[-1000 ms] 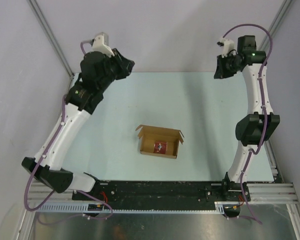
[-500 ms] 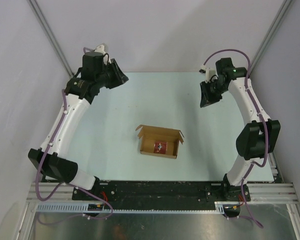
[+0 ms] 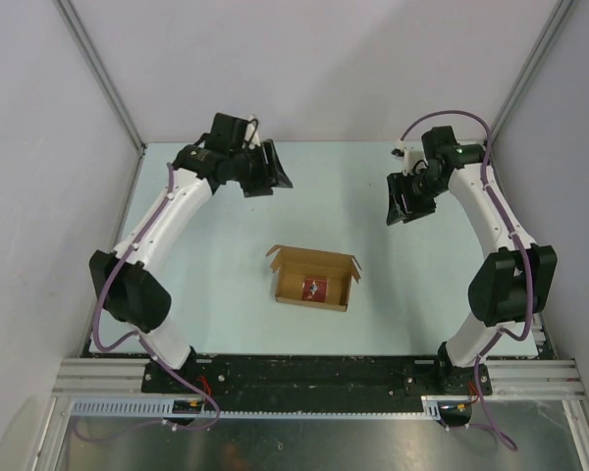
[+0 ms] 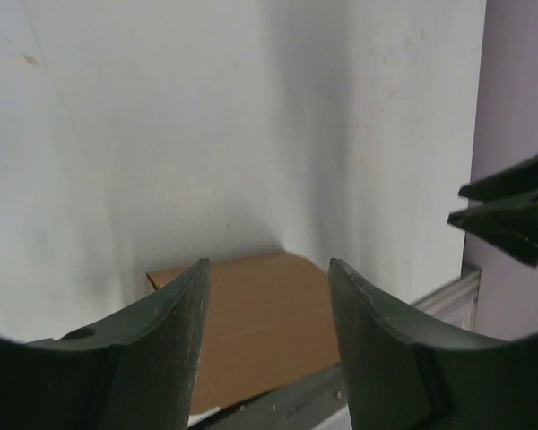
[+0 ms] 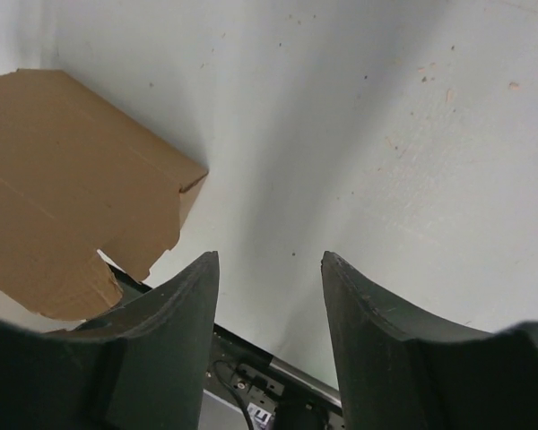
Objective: Fold the paper box
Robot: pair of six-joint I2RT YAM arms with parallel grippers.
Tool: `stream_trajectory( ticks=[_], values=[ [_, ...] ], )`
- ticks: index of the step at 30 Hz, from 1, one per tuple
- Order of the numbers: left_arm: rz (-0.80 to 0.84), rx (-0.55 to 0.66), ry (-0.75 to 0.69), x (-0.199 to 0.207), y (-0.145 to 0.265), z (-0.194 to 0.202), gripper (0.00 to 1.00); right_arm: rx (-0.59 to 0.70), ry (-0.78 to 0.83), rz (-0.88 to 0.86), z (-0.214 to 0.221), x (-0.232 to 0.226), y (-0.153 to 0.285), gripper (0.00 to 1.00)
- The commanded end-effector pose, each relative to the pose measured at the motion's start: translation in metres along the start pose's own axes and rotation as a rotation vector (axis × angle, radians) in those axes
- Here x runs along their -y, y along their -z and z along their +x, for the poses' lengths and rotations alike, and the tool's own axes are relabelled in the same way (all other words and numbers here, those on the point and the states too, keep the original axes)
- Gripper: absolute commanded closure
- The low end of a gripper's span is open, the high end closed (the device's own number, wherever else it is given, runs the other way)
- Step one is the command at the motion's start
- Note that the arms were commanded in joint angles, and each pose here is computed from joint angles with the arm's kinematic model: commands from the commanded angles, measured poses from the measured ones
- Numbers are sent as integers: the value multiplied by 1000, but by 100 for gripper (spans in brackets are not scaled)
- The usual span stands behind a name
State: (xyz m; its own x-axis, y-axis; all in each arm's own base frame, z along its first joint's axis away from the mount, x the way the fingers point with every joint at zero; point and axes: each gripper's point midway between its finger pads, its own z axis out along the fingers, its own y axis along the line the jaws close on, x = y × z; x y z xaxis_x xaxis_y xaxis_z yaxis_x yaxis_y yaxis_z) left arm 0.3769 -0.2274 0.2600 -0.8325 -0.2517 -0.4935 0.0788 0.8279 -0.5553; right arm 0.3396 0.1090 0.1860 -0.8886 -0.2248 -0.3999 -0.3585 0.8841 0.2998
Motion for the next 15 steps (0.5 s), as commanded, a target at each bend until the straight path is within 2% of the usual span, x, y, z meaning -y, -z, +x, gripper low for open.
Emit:
stream_trajectory(
  ticks=[1,6,12,13,15],
  values=[
    [34,-122,10,25,4,33,39,46,0,-16,-1,-9,7,44],
    [-79,-198,18,-1,10,58,42,72,-21,23,-4,-3,6,42],
    [-136,-208,8,-15,16,65,42,317,-111,68,-21,14,20,36],
    [-133,-197,8,-13,19,62,42,308,-127,77,-12,17,11,34],
    [-135,-189,15,-14,22,60,42,382,-135,126,-20,28,13,34]
  ],
)
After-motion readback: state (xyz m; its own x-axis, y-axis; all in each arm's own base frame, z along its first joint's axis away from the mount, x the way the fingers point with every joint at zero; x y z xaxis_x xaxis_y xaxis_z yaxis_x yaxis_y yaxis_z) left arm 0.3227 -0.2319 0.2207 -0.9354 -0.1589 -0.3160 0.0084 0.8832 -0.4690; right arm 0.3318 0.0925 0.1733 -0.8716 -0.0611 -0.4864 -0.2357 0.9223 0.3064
